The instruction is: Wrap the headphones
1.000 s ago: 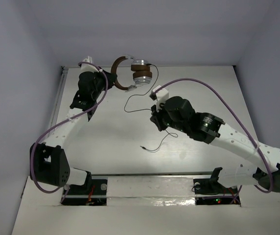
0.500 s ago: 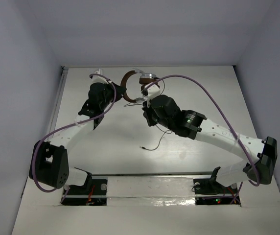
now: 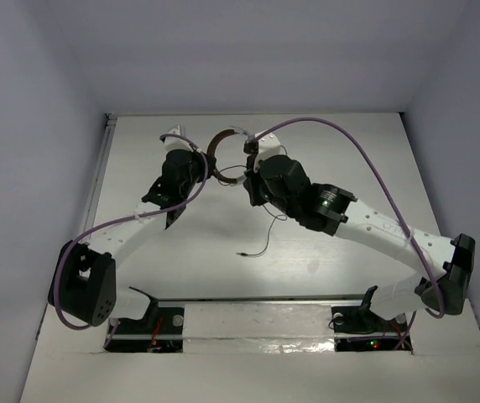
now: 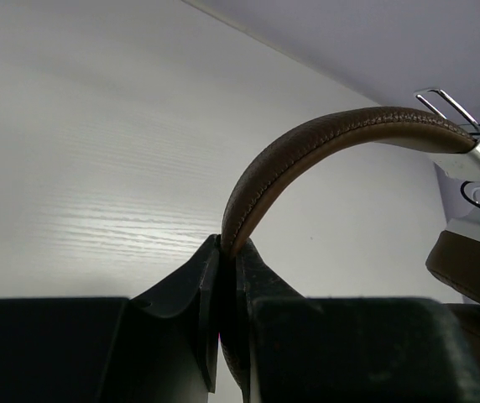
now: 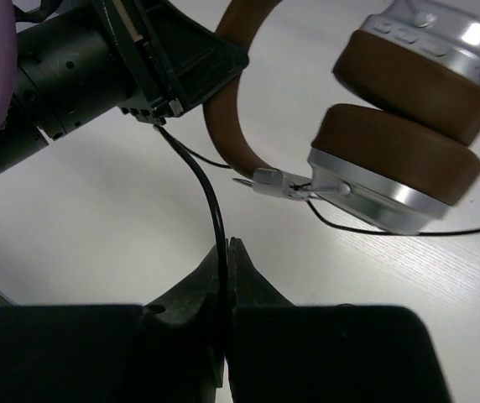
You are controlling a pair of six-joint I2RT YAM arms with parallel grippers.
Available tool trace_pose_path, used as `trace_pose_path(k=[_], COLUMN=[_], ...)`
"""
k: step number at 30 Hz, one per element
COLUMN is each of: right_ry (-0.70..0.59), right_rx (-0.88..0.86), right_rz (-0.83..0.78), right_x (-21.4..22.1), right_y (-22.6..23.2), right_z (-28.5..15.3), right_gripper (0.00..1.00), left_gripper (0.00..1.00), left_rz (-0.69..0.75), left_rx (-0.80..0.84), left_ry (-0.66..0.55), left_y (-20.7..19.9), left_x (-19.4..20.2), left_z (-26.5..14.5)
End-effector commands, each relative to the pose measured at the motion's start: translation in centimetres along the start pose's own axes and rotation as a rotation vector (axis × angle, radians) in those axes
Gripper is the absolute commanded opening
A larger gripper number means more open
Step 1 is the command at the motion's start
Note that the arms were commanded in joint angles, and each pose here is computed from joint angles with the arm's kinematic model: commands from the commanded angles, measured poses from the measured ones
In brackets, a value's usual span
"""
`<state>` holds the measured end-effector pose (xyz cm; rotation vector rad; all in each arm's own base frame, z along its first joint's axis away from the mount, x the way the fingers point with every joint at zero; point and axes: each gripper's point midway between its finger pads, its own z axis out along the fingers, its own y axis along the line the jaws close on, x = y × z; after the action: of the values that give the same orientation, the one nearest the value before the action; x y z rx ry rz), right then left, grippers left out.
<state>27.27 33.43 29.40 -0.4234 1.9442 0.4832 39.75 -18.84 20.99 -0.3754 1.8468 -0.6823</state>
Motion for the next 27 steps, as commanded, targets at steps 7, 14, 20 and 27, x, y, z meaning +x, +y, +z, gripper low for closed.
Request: trace_pose_path(k=[7, 14, 20, 27], right_ry=[-0.118, -0.189, -0.249, -0.268], right_rx=[0.126, 0.264, 0.354, 0.462], right_rz=[0.014, -0.033, -0.105, -0.179], right_x=[-4.3, -6.5, -8.8, -9.4], right_y=[-3.0, -6.1, -7.7, -10.8], right_z=[-3.7, -4.4, -4.2, -3.3], right_gripper=[0.00, 0.00, 0.00, 0.01], left_gripper=[0.00, 0.00, 0.00, 0.00], left_rz=[0.048, 0.143, 0.222, 0.243], left_rx=[0.048, -0.014, -0.010, 0.060], left_ry=[-0.198, -0.167, -0.102, -0.031], left_y=[-2.5, -1.1, -0.8, -1.7], left_x=[-6.1, -4.1, -1.7, 0.3], left_z=[-2.0, -2.6, -3.0, -4.3])
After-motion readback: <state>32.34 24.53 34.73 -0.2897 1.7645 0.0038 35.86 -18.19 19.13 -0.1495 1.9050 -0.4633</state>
